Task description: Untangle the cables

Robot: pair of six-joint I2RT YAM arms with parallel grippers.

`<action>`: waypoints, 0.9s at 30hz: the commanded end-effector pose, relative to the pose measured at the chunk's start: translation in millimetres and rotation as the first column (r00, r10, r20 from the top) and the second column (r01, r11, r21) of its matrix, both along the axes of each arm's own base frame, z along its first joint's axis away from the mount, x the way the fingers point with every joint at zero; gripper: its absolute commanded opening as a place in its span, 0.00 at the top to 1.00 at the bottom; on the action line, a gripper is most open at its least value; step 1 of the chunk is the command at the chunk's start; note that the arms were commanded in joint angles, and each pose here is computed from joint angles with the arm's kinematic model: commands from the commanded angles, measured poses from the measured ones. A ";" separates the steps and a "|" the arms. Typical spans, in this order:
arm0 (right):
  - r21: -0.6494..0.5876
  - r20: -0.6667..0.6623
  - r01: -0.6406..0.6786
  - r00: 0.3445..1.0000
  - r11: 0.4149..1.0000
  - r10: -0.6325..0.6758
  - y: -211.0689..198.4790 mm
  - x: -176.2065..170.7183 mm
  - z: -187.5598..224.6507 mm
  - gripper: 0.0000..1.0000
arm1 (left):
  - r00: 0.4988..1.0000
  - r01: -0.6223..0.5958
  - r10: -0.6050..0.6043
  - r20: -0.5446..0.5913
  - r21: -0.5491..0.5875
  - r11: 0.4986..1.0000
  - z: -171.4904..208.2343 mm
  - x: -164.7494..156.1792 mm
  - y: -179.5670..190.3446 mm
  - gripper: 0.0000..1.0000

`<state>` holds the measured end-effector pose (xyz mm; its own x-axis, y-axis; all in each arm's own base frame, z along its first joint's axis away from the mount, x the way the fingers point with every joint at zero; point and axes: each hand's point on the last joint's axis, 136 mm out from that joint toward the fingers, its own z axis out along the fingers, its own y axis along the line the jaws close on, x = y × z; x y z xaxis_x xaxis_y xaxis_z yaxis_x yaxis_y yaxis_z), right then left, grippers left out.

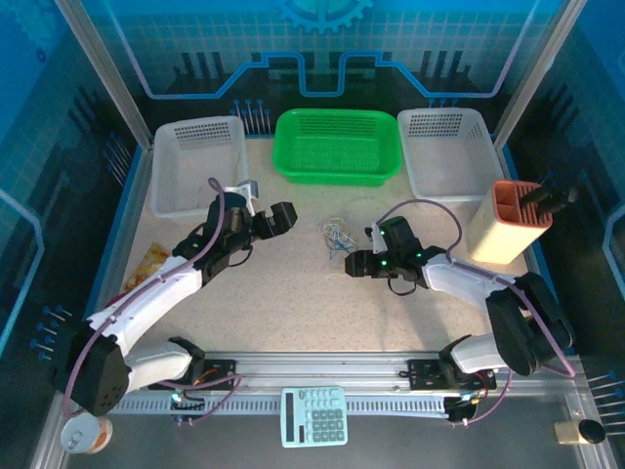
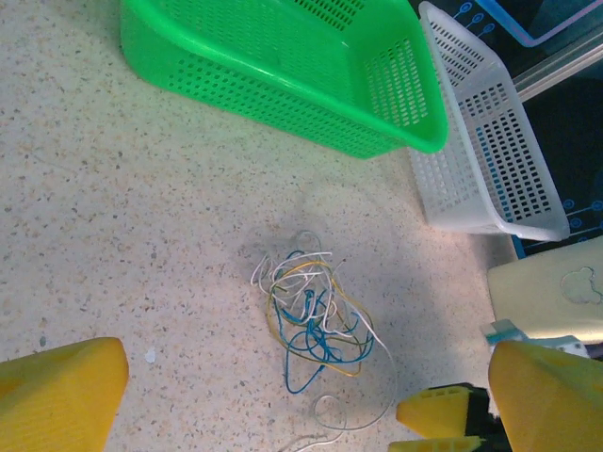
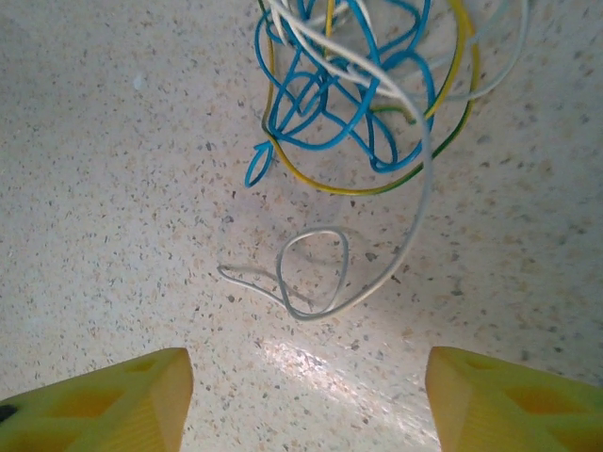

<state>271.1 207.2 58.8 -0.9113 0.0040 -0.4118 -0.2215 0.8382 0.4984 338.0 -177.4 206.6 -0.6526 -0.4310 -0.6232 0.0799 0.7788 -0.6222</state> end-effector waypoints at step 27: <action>0.215 0.131 -0.034 0.991 0.976 0.006 40.3 26.5 87.8 1.00 | 0.999 -0.020 0.011 -0.043 -0.208 0.978 5.8 -5.6 -24.4 0.01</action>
